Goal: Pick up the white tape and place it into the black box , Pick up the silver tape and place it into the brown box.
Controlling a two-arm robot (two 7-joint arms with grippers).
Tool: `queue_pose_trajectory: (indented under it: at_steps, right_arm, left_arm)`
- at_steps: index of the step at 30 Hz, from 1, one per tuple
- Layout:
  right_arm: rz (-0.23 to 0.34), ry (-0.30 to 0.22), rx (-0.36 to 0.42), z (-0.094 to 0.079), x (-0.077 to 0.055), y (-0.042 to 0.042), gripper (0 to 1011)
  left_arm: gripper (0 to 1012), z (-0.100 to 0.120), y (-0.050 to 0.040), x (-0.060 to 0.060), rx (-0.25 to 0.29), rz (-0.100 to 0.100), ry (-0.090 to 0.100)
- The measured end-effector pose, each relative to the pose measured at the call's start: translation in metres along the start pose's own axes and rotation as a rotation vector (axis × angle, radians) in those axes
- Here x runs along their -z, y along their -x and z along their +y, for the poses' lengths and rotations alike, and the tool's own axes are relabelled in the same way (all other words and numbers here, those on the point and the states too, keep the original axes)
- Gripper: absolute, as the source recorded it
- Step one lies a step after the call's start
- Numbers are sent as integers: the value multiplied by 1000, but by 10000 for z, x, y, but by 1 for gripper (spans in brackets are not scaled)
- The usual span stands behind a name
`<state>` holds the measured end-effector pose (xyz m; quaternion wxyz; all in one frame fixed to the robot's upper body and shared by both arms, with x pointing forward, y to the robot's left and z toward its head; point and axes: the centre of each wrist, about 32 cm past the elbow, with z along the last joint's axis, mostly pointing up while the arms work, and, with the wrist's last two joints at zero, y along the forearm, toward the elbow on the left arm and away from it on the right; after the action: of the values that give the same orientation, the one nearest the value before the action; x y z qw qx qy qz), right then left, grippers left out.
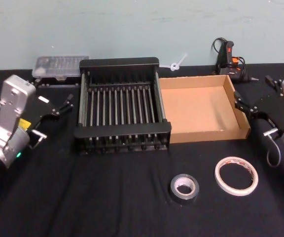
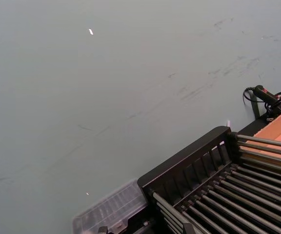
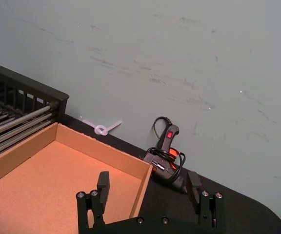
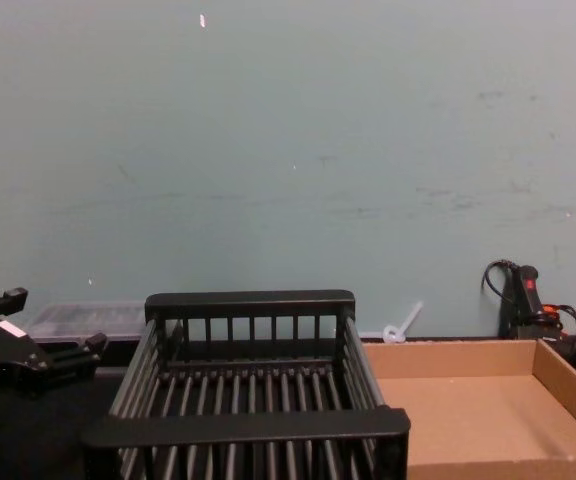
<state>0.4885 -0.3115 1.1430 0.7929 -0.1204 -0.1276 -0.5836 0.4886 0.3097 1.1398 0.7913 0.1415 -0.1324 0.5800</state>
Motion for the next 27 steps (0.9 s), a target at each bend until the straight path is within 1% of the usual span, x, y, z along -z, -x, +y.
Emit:
queue_pose_trajectory:
  at_steps: [4,8,9,13,14,18,20,27]
  right_arm:
    - [17,4,-11,-28,-21,-27,1002]
    - [36,9,-36,-83,-56,-79,1002]
    - [36,9,-36,-83,-56,-79,1002]
    - [52,20,-67,-154,-93,-138,1002]
    - [55,27,-77,-188,-107,-162,1002]
    - [61,37,-95,-253,-148,-203,1002]
    - [71,53,-119,-323,-189,-244,1002]
    - [66,86,-166,-486,-248,-305,1002]
  left_arm:
    - [1001,0,0,0,0,0,0]
    - [1001,0,0,0,0,0,0]
    - [1001,0,0,0,0,0,0]
    - [1002,0,0,0,0,0,0]
    - [1002,0,0,0,0,0,0]
    - [1001,0,0,0,0,0,0]
    - [1001,0,0,0,0,0,0]
    - [1001,0,0,0,0,0,0]
